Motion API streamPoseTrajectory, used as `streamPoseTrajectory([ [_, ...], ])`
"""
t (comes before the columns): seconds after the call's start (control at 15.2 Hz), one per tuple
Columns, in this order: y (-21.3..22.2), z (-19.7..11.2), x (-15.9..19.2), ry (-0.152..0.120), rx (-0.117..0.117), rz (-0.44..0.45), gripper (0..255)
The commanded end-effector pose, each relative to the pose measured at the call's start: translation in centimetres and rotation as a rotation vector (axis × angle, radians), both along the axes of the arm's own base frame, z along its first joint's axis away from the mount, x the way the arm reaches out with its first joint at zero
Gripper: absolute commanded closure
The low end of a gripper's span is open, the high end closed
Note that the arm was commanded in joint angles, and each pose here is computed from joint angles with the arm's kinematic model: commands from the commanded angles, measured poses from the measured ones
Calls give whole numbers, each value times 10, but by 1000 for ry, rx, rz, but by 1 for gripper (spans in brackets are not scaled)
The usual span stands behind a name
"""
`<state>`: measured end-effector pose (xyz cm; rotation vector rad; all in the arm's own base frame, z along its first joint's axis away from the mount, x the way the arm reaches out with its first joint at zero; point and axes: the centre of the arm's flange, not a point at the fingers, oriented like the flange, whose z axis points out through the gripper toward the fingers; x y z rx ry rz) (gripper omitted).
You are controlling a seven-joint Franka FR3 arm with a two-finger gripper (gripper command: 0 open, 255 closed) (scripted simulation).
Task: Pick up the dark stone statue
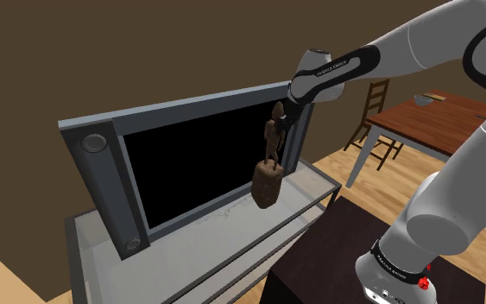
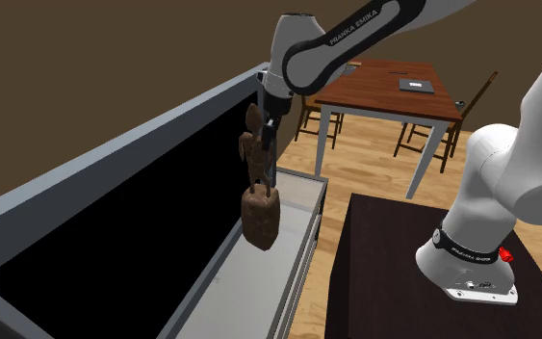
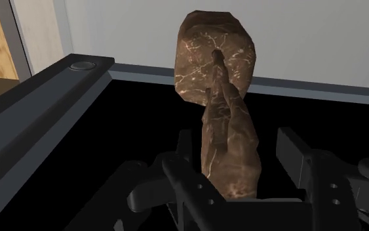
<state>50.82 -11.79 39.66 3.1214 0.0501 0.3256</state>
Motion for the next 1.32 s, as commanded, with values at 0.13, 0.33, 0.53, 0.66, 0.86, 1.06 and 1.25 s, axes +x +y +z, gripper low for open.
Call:
streamPoseTrajectory([
  [0.13,0,-1,0,0,0,0,255],
  [0.33,0,0,0,0,0,0,255],
  [0.53,0,-1,-1,0,0,0,255],
  [0.66,0,10,-1,0,0,0,255],
  [0.86,0,25,-1,0,0,0,255],
  [1.06,0,41,-1,0,0,0,255],
  [1.25,0,57,-1,0,0,0,255],
])
